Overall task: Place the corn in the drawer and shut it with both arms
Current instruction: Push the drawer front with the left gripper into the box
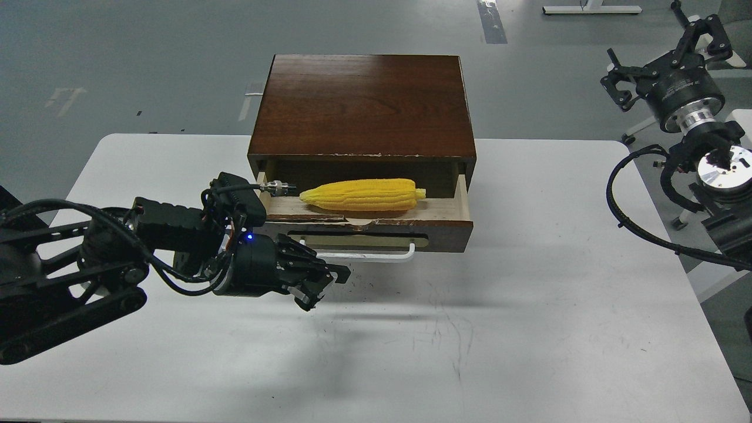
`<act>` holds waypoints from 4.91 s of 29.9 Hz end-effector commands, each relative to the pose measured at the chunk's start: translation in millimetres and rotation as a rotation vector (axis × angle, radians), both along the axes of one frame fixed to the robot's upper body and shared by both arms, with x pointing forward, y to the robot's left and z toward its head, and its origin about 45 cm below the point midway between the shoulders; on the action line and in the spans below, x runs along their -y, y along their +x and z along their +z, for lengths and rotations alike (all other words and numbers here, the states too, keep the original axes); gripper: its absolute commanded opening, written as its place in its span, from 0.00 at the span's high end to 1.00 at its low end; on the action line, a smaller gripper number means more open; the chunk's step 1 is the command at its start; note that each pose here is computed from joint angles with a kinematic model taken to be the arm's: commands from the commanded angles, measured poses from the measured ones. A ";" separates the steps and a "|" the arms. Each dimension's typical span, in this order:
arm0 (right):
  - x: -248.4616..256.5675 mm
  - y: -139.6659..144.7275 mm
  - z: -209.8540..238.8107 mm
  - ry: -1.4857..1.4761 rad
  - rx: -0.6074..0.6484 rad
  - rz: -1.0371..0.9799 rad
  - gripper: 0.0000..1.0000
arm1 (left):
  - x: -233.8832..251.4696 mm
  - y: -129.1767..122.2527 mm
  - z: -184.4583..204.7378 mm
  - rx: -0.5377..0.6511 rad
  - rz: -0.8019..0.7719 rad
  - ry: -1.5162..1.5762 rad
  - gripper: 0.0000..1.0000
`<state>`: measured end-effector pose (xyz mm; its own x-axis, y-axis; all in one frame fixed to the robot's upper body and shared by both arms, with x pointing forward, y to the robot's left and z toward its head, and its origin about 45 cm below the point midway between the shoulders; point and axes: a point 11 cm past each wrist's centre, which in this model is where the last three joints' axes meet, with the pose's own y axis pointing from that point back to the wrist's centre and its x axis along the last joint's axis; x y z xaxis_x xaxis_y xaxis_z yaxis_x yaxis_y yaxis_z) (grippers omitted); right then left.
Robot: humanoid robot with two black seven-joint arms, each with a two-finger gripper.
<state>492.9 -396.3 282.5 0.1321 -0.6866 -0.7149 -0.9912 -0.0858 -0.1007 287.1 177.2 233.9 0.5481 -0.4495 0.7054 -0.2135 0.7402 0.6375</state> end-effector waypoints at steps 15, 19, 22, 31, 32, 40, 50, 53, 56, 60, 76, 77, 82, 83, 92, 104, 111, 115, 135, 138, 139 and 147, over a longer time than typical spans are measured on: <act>2.6 -0.6 -1.4 -0.002 -0.004 -0.007 0.00 | -9.7 12.5 0.2 0.037 0.027 0.036 1.00; 2.4 -0.3 -0.6 -0.002 -0.002 -0.007 0.00 | -12.1 16.3 0.0 0.037 0.039 0.038 1.00; 2.6 -0.6 -1.4 -0.002 -0.004 -0.007 0.00 | -13.2 22.7 5.0 0.050 0.047 0.037 1.00; 2.2 0.0 0.1 -0.002 -0.001 -0.006 0.00 | -17.7 30.6 3.5 0.053 0.071 0.045 1.00; 2.4 -0.3 -0.6 -0.002 -0.002 -0.007 0.00 | -19.3 32.3 2.5 0.052 0.079 0.048 1.00; 2.4 -0.3 -0.6 -0.002 -0.002 -0.007 0.00 | -25.7 37.3 0.1 0.049 0.104 0.057 1.00; 2.2 0.0 0.1 -0.002 -0.001 -0.006 0.00 | -33.9 50.4 3.3 0.039 0.156 0.046 1.00; 2.2 0.0 0.1 -0.002 -0.001 -0.006 0.00 | -35.3 51.9 3.3 0.039 0.162 0.047 1.00; 2.2 0.0 0.1 -0.002 -0.001 -0.006 0.00 | -36.6 53.2 2.5 0.038 0.168 0.050 1.00; 2.2 0.0 0.1 -0.002 -0.001 -0.006 0.00 | -36.4 53.4 2.2 0.038 0.168 0.049 1.00; 2.2 0.0 0.1 -0.002 -0.001 -0.006 0.00 | -33.9 61.3 1.5 0.042 0.181 0.047 1.00; 2.2 0.0 0.1 -0.002 -0.001 -0.006 0.00 | -33.2 61.9 0.8 0.040 0.181 0.046 1.00; 2.2 0.0 0.1 -0.002 -0.001 -0.006 0.00 | -32.8 65.3 -1.5 0.037 0.190 0.046 1.00; 2.2 0.0 0.1 -0.002 -0.001 -0.006 0.00 | -34.0 66.9 -1.8 0.038 0.196 0.048 1.00; 2.2 0.0 0.1 -0.002 -0.001 -0.006 0.00 | -34.6 69.4 -4.7 0.033 0.204 0.050 1.00; 2.2 0.0 0.1 -0.002 -0.001 -0.006 0.00 | -41.3 83.0 3.1 0.043 0.244 0.044 1.00; 2.4 -0.3 -0.6 -0.002 -0.002 -0.007 0.00 | -38.9 86.6 6.6 0.052 0.242 0.040 1.00; 2.2 0.0 0.1 -0.002 -0.001 -0.006 0.00 | -40.0 88.0 5.6 0.051 0.248 0.042 1.00; 2.2 0.0 0.1 -0.002 -0.001 -0.006 0.00 | -36.6 94.7 6.2 0.039 0.267 0.022 1.00; 2.2 0.0 0.1 -0.002 -0.001 -0.006 0.00 | -38.5 95.9 5.6 0.038 0.273 0.024 1.00; 2.2 0.0 0.1 -0.002 -0.001 -0.006 0.00 | -39.0 96.5 6.0 0.038 0.275 0.023 1.00; 1.5 0.4 1.0 -0.002 0.001 -0.005 0.00 | -27.6 96.6 22.8 0.032 0.259 -0.033 1.00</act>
